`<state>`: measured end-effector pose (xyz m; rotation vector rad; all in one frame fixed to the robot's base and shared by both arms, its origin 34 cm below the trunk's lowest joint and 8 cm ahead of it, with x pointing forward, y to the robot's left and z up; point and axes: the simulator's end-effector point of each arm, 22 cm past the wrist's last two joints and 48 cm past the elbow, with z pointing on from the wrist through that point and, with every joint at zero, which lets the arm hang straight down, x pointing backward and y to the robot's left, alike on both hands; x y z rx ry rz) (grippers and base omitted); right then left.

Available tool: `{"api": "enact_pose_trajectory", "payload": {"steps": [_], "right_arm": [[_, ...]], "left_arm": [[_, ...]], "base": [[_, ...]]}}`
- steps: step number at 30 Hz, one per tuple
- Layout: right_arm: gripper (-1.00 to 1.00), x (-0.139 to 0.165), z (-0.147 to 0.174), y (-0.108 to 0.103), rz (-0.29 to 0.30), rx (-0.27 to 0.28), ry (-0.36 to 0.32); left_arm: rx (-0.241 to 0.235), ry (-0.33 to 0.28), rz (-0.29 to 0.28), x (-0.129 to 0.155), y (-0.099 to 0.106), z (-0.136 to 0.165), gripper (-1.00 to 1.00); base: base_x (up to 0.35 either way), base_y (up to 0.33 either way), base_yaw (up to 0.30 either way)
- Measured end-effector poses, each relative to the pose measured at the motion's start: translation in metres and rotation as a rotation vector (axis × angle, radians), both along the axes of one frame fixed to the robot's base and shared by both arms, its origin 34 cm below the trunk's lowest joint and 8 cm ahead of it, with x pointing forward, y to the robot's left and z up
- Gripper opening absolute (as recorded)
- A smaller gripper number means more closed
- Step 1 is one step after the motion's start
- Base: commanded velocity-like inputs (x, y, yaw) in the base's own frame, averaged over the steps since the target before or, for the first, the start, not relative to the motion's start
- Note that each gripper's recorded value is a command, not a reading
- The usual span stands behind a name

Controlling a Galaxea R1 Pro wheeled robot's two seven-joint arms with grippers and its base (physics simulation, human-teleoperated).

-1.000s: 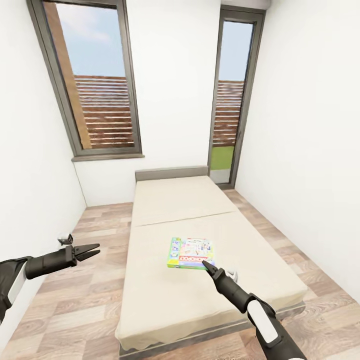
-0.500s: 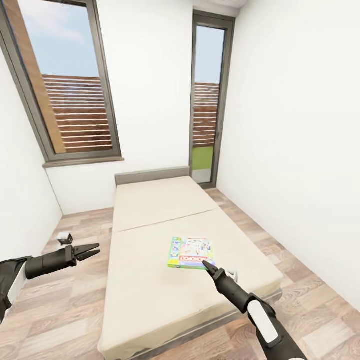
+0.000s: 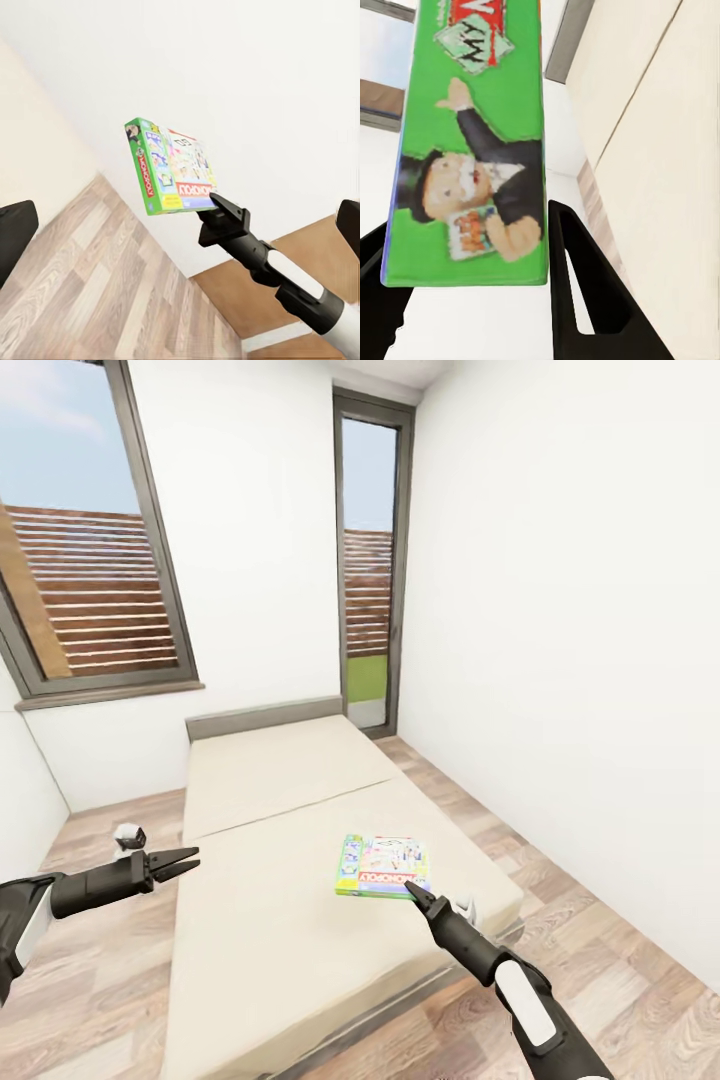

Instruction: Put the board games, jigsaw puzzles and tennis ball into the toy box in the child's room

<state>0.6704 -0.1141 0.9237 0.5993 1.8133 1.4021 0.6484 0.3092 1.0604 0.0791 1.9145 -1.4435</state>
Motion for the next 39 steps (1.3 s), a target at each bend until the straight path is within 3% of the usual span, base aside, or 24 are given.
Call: {"api": "enact_pose_trajectory", "payload": {"steps": [39], "right_arm": [[-1.00, 0.000, 0.012, 0.001, 0.001, -0.001, -0.022]], "left_arm": [[0.002, -0.025, -0.001, -0.003, 0.000, 0.012, 1.00]], "base": [[0.000, 0.000, -0.262]]}}
